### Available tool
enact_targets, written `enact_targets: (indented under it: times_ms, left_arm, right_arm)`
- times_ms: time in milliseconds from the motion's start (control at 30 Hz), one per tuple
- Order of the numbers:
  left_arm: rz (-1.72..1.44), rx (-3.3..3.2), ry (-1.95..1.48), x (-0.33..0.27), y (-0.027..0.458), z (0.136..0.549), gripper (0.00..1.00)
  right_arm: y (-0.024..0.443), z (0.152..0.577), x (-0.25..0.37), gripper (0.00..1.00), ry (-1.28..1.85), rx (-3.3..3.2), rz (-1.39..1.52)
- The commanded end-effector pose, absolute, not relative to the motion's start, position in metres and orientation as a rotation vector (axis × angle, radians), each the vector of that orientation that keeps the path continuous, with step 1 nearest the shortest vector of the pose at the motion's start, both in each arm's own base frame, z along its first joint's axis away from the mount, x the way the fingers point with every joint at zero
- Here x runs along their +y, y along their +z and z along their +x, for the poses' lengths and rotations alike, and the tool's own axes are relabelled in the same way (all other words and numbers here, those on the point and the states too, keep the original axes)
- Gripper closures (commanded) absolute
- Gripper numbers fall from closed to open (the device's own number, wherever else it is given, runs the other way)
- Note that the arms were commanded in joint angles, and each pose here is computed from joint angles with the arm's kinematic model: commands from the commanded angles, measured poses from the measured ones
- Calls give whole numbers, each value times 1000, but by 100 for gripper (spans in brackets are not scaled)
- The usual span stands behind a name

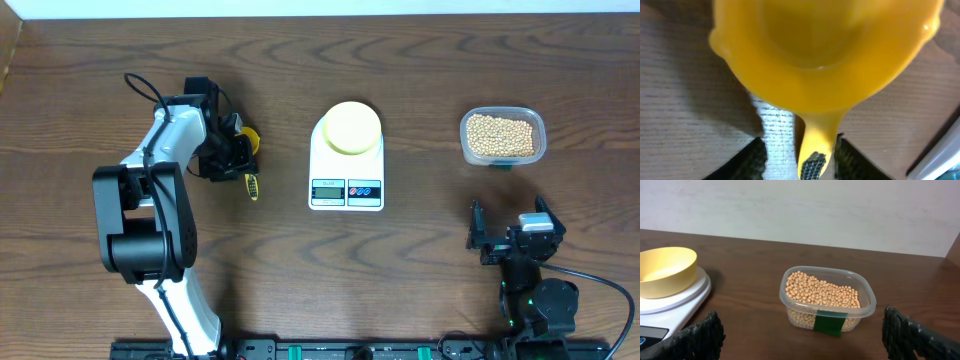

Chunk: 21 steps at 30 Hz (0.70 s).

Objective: Scoop item into bowl and weigh 50g on scale
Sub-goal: 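Lower the left gripper and close it on the yellow scoop handle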

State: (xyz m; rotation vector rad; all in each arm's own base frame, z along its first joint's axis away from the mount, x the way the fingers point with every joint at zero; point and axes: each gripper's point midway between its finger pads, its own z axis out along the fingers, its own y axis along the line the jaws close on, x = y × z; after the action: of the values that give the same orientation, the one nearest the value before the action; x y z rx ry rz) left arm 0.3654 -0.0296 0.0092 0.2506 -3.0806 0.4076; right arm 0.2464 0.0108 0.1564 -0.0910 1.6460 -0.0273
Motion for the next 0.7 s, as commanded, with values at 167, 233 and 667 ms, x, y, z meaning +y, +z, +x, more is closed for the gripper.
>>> enact_targets:
  times_ms: [167,233,667]
  left_arm:
    - [239,-3115,395,-24,11,368,73]
    - [239,-3119,396,-24,11,369,74]
    - [198,-3113,472,-32,14,370,36]
  right_arm:
    - [156,246,10,1,-39,1644,-99]
    - [156,246,10,1,-39,1644,-99]
    - [156,246,10,1,-39,1644,-99]
